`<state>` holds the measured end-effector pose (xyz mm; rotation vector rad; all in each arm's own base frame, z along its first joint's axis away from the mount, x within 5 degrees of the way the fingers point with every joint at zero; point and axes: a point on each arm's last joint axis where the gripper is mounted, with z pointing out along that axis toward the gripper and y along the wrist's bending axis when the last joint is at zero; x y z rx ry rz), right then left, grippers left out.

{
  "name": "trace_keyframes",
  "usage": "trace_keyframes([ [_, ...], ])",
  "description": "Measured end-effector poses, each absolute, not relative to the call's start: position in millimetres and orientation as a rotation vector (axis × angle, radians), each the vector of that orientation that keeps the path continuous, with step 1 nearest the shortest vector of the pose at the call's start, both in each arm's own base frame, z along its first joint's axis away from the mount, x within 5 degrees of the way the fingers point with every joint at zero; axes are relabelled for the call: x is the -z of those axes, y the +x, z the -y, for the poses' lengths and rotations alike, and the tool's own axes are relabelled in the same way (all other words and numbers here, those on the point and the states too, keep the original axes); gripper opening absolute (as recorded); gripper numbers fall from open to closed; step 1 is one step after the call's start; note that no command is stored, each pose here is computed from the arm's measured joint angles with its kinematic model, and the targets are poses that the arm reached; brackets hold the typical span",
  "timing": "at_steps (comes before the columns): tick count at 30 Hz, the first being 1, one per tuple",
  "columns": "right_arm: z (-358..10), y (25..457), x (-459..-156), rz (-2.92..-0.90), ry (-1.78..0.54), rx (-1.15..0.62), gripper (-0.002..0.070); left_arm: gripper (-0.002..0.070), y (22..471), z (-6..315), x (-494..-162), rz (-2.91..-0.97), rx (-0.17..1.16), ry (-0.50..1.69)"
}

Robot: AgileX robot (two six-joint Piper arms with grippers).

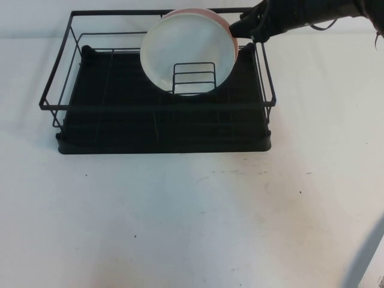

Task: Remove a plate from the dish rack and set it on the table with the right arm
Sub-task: Grasp the plate from the shelf

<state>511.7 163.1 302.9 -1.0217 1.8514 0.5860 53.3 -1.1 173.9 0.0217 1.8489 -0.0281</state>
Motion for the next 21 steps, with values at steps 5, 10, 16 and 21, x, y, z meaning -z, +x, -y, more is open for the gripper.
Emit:
trace_keyframes([
  [5, -163.4, 510.6, -302.3, -1.856, -1.033, -0.595, 0.0285, -0.0004, 53.3, 1.1, -173.9, -1.849, 0.028, 0.022],
  [10, -164.3, 507.4, -300.5, -1.855, -1.088, -0.606, 0.0279, -0.0004, 53.3, 1.1, -173.9, -1.849, 0.028, 0.022],
  [16, -167.3, 506.9, -301.2, -1.822, -1.119, -0.588, 0.0279, -0.0004, 53.3, 1.1, -173.9, -1.849, 0.028, 0.022],
  [21, -175.7, 506.4, -300.2, -1.788, -1.127, -0.599, 0.0279, -0.0004, 53.3, 1.1, -173.9, -1.849, 0.028, 0.022],
])
